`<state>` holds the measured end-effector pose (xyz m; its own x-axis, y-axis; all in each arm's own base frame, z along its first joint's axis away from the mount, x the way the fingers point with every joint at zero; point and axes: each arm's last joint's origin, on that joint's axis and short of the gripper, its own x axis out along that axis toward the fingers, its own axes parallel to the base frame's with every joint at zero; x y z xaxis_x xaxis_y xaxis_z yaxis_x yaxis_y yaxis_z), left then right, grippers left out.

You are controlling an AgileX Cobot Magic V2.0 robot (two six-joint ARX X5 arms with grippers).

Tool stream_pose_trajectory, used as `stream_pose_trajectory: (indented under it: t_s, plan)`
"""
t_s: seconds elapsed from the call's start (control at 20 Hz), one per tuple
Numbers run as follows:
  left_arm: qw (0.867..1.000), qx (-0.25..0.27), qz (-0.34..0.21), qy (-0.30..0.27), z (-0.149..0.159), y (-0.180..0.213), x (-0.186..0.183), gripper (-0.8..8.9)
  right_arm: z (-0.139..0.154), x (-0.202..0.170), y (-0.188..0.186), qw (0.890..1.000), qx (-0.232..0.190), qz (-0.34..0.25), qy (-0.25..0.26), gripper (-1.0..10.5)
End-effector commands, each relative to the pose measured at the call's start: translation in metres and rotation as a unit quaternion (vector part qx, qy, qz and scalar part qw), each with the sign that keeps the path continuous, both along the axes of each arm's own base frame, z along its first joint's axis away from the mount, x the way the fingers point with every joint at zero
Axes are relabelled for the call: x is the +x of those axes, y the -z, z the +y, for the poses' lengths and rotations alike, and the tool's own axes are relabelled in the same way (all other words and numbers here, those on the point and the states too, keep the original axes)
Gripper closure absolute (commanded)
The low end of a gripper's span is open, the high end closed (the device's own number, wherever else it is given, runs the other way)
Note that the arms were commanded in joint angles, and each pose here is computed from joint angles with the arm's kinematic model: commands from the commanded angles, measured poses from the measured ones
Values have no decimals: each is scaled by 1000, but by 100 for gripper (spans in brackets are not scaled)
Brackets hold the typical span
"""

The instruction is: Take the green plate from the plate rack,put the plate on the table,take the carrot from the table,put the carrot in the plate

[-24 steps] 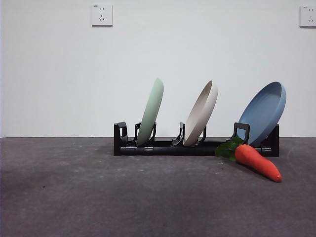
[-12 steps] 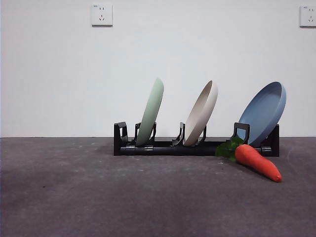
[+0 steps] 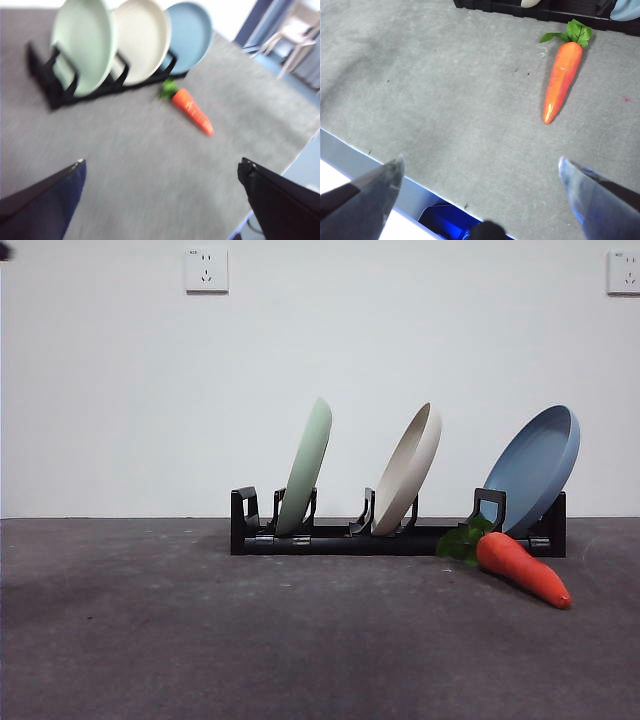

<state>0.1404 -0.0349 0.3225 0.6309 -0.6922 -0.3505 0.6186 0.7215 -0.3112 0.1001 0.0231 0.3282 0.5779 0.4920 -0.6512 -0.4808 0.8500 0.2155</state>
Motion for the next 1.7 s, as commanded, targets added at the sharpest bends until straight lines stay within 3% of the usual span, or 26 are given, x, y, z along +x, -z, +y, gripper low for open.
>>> stream_pose_trajectory:
  t_s: [0.05,0.5,0.85,1.25,1.4,1.55,1.7]
  plan:
    - [999,-30,4,12,-14,-1,24,186,0,0,-1,1000,2,-3,0,317]
    - [999,44,-1,20,-96,1,143,187,0,0,-1,1000,2,-3,0,317]
    - [998,57,-7,1,-143,13,241,189,0,0,-1,1000,4,0,3,317]
    - [997,72,9,-18,-163,53,285,193,0,0,-1,1000,3,3,3,317]
    - [997,77,13,-18,-168,62,287,317,0,2,0,1000,3,7,3,317]
    - [997,80,18,-14,-172,68,287,322,1,4,1,1000,2,13,3,317]
    - [996,84,26,-9,-176,73,286,540,1,5,2,1000,2,15,3,318]
